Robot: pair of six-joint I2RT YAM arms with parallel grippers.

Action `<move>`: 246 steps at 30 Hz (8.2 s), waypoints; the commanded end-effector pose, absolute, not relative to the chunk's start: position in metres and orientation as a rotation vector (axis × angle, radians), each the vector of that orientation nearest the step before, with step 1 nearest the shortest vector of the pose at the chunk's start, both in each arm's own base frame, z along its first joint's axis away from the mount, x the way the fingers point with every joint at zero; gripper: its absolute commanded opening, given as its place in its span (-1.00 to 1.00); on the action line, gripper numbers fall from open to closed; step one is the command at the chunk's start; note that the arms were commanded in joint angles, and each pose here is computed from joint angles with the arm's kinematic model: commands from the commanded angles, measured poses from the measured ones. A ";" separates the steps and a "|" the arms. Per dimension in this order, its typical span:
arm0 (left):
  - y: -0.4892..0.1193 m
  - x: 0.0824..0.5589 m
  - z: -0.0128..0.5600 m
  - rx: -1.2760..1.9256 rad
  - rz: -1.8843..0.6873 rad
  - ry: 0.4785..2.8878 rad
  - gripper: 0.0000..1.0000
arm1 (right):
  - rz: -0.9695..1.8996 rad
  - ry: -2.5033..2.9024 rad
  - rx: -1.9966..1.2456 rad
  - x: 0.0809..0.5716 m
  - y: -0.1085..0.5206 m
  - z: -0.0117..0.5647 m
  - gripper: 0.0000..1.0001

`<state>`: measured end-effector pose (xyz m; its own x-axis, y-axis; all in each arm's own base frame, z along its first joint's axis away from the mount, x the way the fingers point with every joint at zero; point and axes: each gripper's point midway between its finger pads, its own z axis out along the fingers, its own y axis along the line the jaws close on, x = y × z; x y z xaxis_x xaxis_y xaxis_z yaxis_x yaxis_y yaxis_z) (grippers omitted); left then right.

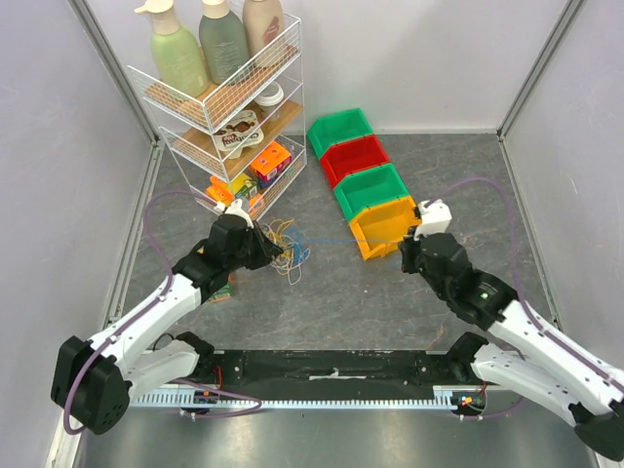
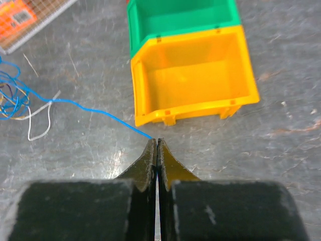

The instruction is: Untangle the cables

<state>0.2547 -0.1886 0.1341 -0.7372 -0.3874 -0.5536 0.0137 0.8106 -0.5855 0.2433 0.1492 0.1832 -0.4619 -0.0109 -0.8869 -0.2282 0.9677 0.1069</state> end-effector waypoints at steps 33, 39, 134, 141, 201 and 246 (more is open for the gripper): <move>-0.153 0.248 0.092 -0.377 -0.518 2.354 -0.82 | 0.077 1.225 0.341 0.179 -0.027 0.565 -1.00; -0.153 0.249 0.086 -0.397 -0.502 2.368 -0.82 | 0.133 1.140 0.296 0.164 -0.030 0.601 -1.00; -0.193 0.229 0.108 -0.242 -0.815 2.390 -0.83 | -0.006 2.307 -0.149 0.390 0.141 0.127 -1.00; -0.199 0.229 0.113 -0.204 -0.858 2.391 -0.86 | -0.178 2.311 -0.198 0.397 0.129 0.135 0.09; -0.195 0.234 0.032 -0.265 -0.680 2.617 -0.51 | 0.850 1.545 -0.424 0.221 0.272 0.449 -1.00; -0.258 0.180 0.270 0.312 -1.538 1.869 0.45 | 1.026 1.643 -0.815 0.201 0.288 0.285 -1.00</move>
